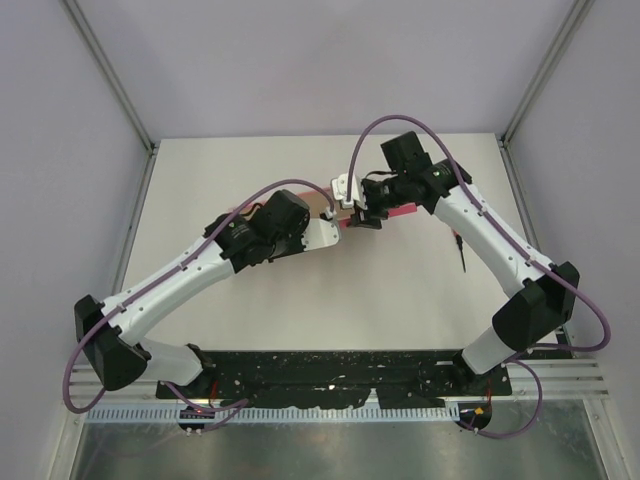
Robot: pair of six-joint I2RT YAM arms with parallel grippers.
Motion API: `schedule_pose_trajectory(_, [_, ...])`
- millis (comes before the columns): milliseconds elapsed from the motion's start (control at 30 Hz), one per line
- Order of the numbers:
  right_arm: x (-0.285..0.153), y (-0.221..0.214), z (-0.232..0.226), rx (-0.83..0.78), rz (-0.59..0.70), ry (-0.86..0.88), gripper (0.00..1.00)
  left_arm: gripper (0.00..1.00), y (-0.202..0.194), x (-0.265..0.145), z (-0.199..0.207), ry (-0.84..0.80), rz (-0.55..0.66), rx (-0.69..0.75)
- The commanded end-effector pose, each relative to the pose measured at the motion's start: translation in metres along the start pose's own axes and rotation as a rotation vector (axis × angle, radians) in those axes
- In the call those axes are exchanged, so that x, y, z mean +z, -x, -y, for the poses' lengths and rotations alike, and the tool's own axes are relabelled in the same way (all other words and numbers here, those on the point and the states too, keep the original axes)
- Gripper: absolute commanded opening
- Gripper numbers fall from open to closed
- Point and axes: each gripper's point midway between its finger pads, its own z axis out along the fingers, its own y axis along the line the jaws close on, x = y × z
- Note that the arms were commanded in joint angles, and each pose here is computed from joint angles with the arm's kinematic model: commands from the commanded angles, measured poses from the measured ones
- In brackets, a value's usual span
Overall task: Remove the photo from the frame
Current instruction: Turn over the photo frame at the center of the board.
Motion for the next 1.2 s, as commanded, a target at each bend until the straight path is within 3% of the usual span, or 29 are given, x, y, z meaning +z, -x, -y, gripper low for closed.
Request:
schedule_pose_trajectory(0, [-0.004, 0.006, 0.015, -0.024, 0.04, -0.057, 0.58, 0.0, -0.002, 0.007, 0.008, -0.014, 0.015, -0.074])
schedule_pose_trajectory(333, [-0.035, 0.011, 0.01, -0.111, 0.065, -0.113, 0.67, 0.0, 0.004, 0.008, -0.015, 0.101, 0.048, -0.138])
schedule_pose_trajectory(500, [-0.036, -0.017, -0.001, -0.2, -0.042, -0.122, 0.69, 0.0, 0.008, 0.005, -0.022, 0.116, 0.059, -0.147])
schedule_pose_trajectory(833, [-0.023, -0.067, 0.02, -0.278, -0.19, -0.274, 0.7, 0.0, 0.015, -0.002, -0.026, 0.107, 0.072, -0.14])
schedule_pose_trajectory(1033, [-0.015, -0.075, 0.03, -0.296, -0.199, -0.309, 0.7, 0.0, 0.014, -0.003, -0.024, 0.096, 0.069, -0.134])
schedule_pose_trajectory(1167, [-0.011, -0.079, 0.036, -0.287, -0.205, -0.319, 0.58, 0.0, 0.013, -0.003, -0.024, 0.093, 0.07, -0.132])
